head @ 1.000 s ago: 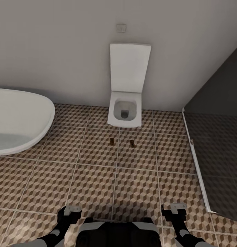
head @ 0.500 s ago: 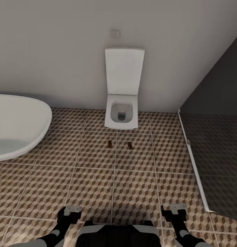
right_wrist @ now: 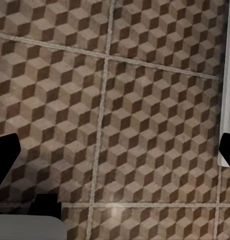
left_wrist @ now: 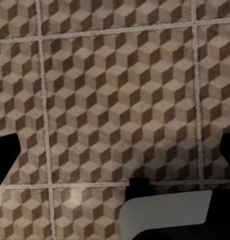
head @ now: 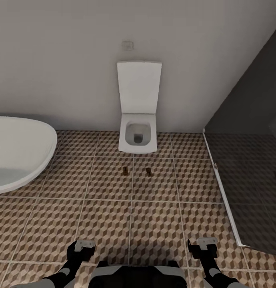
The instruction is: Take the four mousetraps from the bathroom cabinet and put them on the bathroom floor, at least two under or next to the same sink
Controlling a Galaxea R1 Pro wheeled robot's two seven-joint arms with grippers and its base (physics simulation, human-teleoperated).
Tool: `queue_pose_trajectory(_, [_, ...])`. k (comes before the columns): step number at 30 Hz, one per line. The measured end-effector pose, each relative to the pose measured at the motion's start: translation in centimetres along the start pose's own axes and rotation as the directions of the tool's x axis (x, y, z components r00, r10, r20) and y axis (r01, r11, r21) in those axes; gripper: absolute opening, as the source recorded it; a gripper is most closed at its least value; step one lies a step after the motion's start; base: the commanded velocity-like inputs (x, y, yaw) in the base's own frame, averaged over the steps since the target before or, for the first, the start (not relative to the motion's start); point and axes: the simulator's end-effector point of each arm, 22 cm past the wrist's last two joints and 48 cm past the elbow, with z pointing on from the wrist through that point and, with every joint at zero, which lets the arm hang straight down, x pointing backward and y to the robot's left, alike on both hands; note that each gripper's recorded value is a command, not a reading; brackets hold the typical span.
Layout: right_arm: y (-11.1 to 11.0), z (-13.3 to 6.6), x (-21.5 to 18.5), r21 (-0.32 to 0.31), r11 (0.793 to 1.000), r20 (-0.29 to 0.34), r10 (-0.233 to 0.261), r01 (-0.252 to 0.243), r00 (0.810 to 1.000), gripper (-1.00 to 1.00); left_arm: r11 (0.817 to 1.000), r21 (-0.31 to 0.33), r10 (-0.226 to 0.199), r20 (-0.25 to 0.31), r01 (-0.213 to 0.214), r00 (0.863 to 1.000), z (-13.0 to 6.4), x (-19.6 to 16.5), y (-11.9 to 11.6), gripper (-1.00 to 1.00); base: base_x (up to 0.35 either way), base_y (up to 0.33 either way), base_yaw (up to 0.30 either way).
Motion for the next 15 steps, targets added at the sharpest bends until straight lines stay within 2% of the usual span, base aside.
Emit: queue_pose_trajectory(15, [-0.2, -0.2, -1.2, 0.004, 1.0, 0.022, 0.004, -0.005, 1.0, 1.0, 1.0, -0.003, -0.001, 0.023, 0.001, 1.0, -0.3, -1.2, 0.1, 1.0, 0.0, 0.0, -0.073])
